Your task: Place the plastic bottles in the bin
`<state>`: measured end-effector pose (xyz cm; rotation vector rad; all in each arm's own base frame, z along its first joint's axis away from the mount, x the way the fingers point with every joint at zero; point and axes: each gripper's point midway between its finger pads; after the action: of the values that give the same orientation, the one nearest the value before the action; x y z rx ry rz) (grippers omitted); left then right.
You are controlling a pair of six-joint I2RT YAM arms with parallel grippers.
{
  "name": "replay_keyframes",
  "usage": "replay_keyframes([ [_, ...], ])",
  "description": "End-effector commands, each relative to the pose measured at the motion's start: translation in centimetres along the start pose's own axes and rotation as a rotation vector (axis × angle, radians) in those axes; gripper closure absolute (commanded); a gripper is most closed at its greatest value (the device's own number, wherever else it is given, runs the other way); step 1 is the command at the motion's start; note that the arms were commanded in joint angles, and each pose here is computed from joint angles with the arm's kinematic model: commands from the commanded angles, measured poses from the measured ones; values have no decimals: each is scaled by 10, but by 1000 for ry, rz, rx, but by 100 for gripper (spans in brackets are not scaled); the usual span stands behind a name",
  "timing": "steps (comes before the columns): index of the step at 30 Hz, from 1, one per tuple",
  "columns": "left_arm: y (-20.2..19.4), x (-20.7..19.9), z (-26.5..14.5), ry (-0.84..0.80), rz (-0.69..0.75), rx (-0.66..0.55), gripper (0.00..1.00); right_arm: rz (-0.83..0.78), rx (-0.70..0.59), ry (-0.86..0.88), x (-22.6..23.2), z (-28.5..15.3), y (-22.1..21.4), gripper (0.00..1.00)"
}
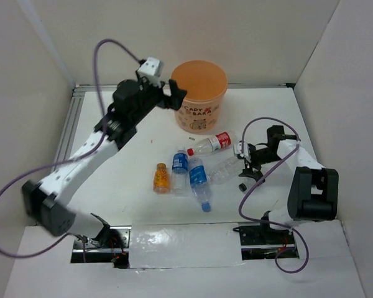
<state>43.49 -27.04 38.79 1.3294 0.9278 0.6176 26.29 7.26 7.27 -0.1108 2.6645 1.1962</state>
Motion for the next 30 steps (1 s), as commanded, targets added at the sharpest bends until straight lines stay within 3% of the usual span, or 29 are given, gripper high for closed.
replay_keyframes([
  [1, -2, 2, -77, 68, 17, -8, 0, -190, 9, 16, -22, 10, 17, 11],
  [2, -17, 7, -91, 104, 11, 25, 0, -222, 18, 18, -28, 14, 18, 11],
  [3, -65, 21, -109, 160, -9, 151, 0, -251, 31, 33, -31, 20, 21, 11],
  [5, -80, 28, -145, 208, -35, 180, 0, -291, 37, 25, -38, 22, 26, 11],
  [6, -119, 35, -163, 239, -68, 278, 0, -303, 32, 36, -36, 25, 29, 11],
  [10, -163, 38, -201, 267, -185, 342, 0, -369, 110, 152, -25, 46, 16, 11],
  [16, -201, 29, -209, 271, -282, 450, 0, -366, 185, 300, 2, 77, -12, 15],
  [19, -212, 27, -207, 275, -288, 479, 0, -368, 203, 326, 11, 76, -13, 31],
  [22, -223, 22, -203, 255, -298, 510, 0, -314, 216, 302, 10, 56, -13, 61],
  [26, -239, 20, -198, 258, -303, 562, 0, -253, 207, 134, -19, 4, 2, 70],
  [30, -262, 20, -198, 270, -304, 627, 0, -243, 38, -66, -55, -49, 61, 71],
])
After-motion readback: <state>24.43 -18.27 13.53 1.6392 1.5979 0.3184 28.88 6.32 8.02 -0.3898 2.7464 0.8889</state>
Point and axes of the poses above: each gripper's point midway between its finger pads, its own z axis out along the fingers, its own x axis along the line the jaws close on, y = z × x, and after that the axes turned 3 degrees about -z, right-handed
